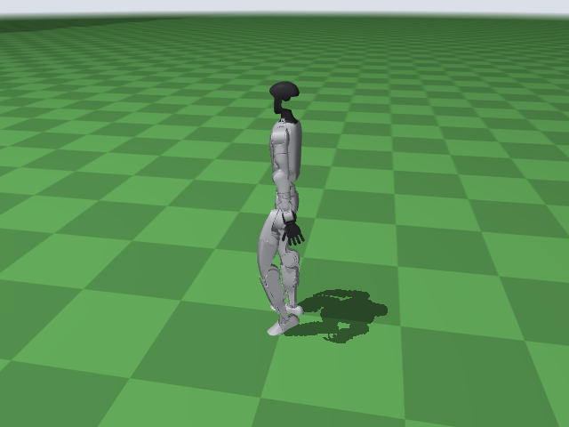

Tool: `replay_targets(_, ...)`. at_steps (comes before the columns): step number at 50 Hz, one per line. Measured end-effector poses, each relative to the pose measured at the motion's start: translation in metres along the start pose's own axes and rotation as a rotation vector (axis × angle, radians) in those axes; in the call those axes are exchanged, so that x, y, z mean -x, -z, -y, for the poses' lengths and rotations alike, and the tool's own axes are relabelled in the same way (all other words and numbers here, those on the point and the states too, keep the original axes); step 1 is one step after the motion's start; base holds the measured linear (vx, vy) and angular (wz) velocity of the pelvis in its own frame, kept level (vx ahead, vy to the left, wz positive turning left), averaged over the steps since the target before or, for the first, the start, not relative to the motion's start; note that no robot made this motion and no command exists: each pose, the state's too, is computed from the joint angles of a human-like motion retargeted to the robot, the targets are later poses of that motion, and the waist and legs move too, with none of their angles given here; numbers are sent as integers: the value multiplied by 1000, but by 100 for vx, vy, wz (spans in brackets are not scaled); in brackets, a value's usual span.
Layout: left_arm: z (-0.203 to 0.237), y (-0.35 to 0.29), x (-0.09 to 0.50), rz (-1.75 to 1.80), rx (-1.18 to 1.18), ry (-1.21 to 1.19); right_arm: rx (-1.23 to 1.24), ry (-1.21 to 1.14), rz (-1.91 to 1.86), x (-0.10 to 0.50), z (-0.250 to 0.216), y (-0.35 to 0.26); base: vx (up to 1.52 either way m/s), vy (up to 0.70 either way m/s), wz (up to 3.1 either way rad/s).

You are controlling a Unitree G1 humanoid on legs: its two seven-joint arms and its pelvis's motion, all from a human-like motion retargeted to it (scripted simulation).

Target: Upper body actions

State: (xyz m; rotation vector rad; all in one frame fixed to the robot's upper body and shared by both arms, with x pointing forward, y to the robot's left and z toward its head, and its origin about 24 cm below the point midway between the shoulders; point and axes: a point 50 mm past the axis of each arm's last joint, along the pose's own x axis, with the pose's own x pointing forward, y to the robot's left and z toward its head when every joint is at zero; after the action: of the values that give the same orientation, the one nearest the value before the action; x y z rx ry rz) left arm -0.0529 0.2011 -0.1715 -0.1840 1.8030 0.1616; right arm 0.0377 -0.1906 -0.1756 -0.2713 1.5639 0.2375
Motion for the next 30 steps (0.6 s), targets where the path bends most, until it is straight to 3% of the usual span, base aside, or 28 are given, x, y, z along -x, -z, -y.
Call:
replay_targets(7, -16, 126, 9, -402, -85, 84, -50, -199, 509, 50, -21, -187, -7, -26, -64)
replay_targets(14, 0, 199, 28, -610, -94, 260, 149, -204, 1161, 198, -25, -342, -4, -9, -110)
replay_targets(22, 3, 198, 27, -575, 13, 267, 211, -288, 1356, 260, -36, -372, 3, -3, 13)
replay_targets(30, -3, 154, 12, -411, -1, 193, 127, -151, 1224, 193, -32, -339, 2, 6, 82)
